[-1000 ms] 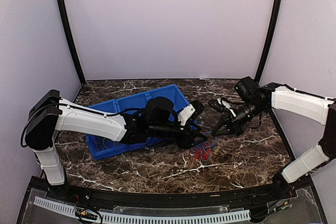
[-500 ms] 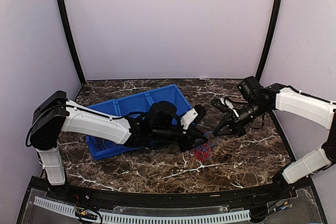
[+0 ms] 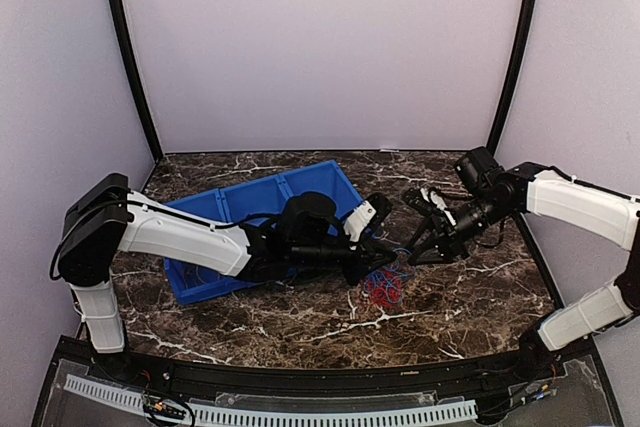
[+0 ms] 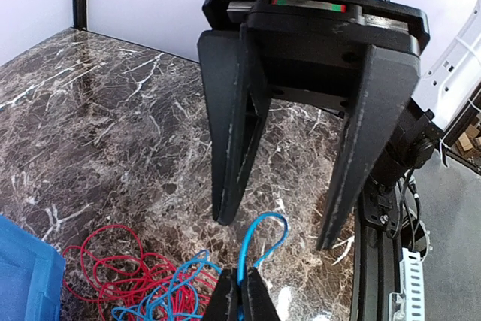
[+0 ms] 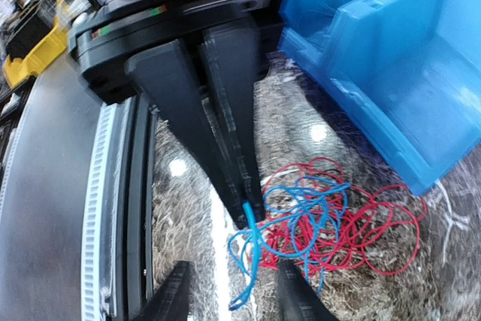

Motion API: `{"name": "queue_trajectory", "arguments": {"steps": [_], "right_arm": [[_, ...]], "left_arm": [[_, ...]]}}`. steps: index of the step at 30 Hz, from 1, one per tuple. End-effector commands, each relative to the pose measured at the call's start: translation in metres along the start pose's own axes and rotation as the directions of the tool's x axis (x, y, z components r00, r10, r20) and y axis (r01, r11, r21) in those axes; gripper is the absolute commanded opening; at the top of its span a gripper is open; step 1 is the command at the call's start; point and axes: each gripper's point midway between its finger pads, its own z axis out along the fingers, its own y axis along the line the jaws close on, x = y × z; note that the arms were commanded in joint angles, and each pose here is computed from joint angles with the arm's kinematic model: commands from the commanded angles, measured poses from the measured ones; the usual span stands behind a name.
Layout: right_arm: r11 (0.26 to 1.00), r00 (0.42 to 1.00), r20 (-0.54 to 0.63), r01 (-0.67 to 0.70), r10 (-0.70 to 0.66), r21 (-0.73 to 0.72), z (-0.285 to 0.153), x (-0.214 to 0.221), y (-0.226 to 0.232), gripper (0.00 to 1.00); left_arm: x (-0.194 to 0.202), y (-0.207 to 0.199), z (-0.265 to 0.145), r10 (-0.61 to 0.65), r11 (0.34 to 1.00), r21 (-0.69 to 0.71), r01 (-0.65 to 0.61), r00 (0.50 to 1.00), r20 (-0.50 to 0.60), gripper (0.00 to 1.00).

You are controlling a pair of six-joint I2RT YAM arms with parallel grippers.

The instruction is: Untangle the cables

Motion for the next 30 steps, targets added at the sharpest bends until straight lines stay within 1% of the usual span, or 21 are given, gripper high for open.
{"name": "queue_trajectory", "arguments": {"steps": [1,3,5,12,15,16,19,20,23,24,25,26,27,28,29,30], "right_arm": [[0.990,0.995,0.023,0.098,-0.101,0.102,-0.002,-0.010,-0.016,0.55],[0.985,0.991,0.018,0.128,-0.131,0.113,0.002,-0.011,-0.021,0.63],[0.982,0.989,0.008,0.146,-0.148,0.122,0.009,-0.013,-0.029,0.65],[0.994,0.995,-0.008,0.101,-0.101,0.047,0.052,-0.010,-0.043,0.73],[0.997,0.998,-0.014,0.069,-0.068,0.023,0.073,-0.006,-0.045,0.73],[0.998,0.998,-0.023,0.056,-0.056,0.019,0.081,-0.002,-0.046,0.72],[1.000,0.999,-0.039,0.016,-0.016,0.004,0.097,0.010,-0.047,0.68],[1.000,0.999,-0.046,0.004,-0.004,-0.002,0.101,0.015,-0.048,0.62],[0.999,0.996,-0.078,-0.035,0.037,0.021,0.109,0.029,-0.056,0.40],[0.999,0.995,-0.088,-0.045,0.048,0.026,0.111,0.033,-0.058,0.36],[0.998,0.993,-0.096,-0.059,0.062,0.027,0.114,0.038,-0.059,0.34],[0.997,0.992,-0.102,-0.078,0.080,0.029,0.116,0.042,-0.060,0.33],[0.996,0.989,-0.115,-0.090,0.092,0.023,0.117,0.044,-0.061,0.32],[0.995,0.987,-0.126,-0.102,0.104,0.022,0.119,0.047,-0.062,0.30],[0.993,0.983,-0.135,-0.118,0.120,0.024,0.121,0.049,-0.064,0.29],[0.991,0.980,-0.149,-0.133,0.136,0.026,0.124,0.052,-0.067,0.27]], "left_arm": [[-0.024,0.006,-0.015,-0.031,0.997,-0.068,0.036,0.997,0.077,0.00],[-0.029,0.010,-0.023,-0.057,0.993,-0.099,0.067,0.993,0.101,0.00],[-0.033,0.015,-0.030,-0.093,0.985,-0.133,0.110,0.988,0.125,0.00],[-0.026,0.032,-0.050,-0.206,0.944,-0.221,0.245,0.961,0.186,0.00],[-0.017,0.039,-0.057,-0.250,0.921,-0.254,0.297,0.947,0.201,0.00],[-0.020,0.041,-0.061,-0.252,0.915,-0.261,0.306,0.942,0.221,0.00],[-0.017,0.045,-0.071,-0.272,0.900,-0.276,0.338,0.929,0.251,0.00],[-0.024,0.045,-0.077,-0.271,0.896,-0.276,0.347,0.922,0.277,0.00],[-0.025,0.048,-0.090,-0.271,0.883,-0.297,0.363,0.912,0.307,0.00],[-0.034,0.047,-0.099,-0.269,0.879,-0.298,0.373,0.902,0.337,0.00],[-0.033,0.048,-0.105,-0.268,0.876,-0.303,0.376,0.900,0.344,0.00],[-0.045,0.045,-0.117,-0.257,0.875,-0.299,0.380,0.890,0.378,0.00],[-0.046,0.046,-0.123,-0.248,0.873,-0.309,0.376,0.890,0.382,0.00],[-0.061,0.043,-0.138,-0.223,0.875,-0.313,0.370,0.882,0.416,0.00],[-0.064,0.043,-0.144,-0.211,0.871,-0.332,0.362,0.886,0.413,0.00],[-0.079,0.041,-0.161,-0.177,0.870,-0.345,0.352,0.876,0.448,0.00]]}}
